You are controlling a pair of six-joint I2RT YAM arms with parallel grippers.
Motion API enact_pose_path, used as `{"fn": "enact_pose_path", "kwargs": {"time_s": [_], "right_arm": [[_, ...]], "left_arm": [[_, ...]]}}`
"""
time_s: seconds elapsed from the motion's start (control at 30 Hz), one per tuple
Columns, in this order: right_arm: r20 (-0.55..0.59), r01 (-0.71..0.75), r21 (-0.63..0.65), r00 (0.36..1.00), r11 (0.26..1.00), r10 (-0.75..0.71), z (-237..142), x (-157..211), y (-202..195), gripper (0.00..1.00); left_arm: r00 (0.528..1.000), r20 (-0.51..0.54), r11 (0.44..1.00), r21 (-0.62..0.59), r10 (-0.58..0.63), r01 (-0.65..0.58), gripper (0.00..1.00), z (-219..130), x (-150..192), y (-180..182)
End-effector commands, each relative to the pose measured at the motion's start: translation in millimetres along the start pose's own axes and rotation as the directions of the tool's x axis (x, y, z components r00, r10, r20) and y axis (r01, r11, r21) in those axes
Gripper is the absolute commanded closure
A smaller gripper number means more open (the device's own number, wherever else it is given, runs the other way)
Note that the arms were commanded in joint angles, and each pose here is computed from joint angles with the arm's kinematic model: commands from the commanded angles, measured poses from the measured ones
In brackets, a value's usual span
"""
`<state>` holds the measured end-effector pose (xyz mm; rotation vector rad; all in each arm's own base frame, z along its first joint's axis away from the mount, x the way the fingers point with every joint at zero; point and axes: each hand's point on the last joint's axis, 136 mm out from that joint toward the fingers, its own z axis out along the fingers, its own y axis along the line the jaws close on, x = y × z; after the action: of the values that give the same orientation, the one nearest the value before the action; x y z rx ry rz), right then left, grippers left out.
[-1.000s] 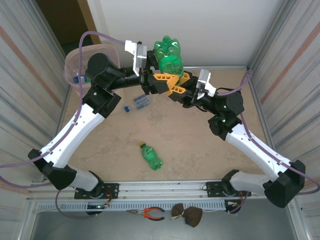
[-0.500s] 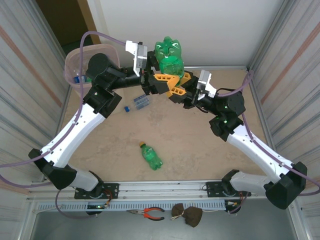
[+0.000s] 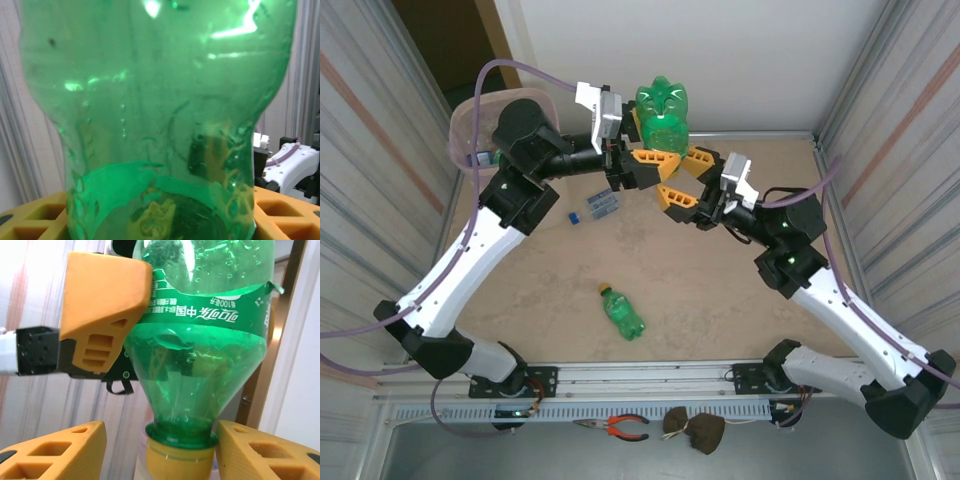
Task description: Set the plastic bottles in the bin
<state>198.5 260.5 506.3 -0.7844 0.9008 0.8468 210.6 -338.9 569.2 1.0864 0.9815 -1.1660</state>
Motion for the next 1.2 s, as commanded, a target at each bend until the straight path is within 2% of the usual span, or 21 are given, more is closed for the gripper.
{"fn": "enact_pose_path", "kwargs": {"time_s": [0.0,0.13,0.23,0.43,0.6,0.77,0.97,1.17], "right_arm": [[-0.037,0.04,0.011,0.999,0.999,-0.039,-11,0,6,0.42],[-0.063,0.049,0.04,0.997,0.998,-0.047,-20,2,5,0.42],[-0.079,0.053,0.06,0.996,0.997,-0.048,-25,4,4,0.42],[-0.095,0.058,0.076,0.994,0.995,-0.05,-29,5,2,0.42],[-0.095,0.049,0.068,0.995,0.996,-0.043,-26,5,2,0.43],[-0.095,0.042,0.059,0.995,0.997,-0.036,-22,6,2,0.43],[-0.097,0.039,0.058,0.995,0.998,-0.034,-21,7,2,0.43],[-0.1,0.038,0.064,0.994,0.997,-0.032,-24,6,3,0.43]], "left_arm": [[0.997,-0.032,0.985,-0.155,0.075,-0.079,0.44,-15,-13,21],[0.993,-0.103,0.955,-0.283,0.06,-0.087,0.45,-33,-5,48],[0.984,-0.172,0.909,-0.401,0.045,-0.112,0.45,-54,0,71],[0.972,-0.22,0.765,-0.638,-0.078,-0.084,0.47,-122,11,124],[0.963,-0.184,0.638,-0.77,-0.196,-0.017,0.47,-186,26,161],[0.935,-0.1,0.513,-0.853,-0.341,0.096,0.48,-247,53,198],[0.882,-0.016,0.42,-0.884,-0.47,0.207,0.49,-287,89,234],[0.812,0.022,0.361,-0.889,-0.584,0.283,0.49,-304,134,266]]}}
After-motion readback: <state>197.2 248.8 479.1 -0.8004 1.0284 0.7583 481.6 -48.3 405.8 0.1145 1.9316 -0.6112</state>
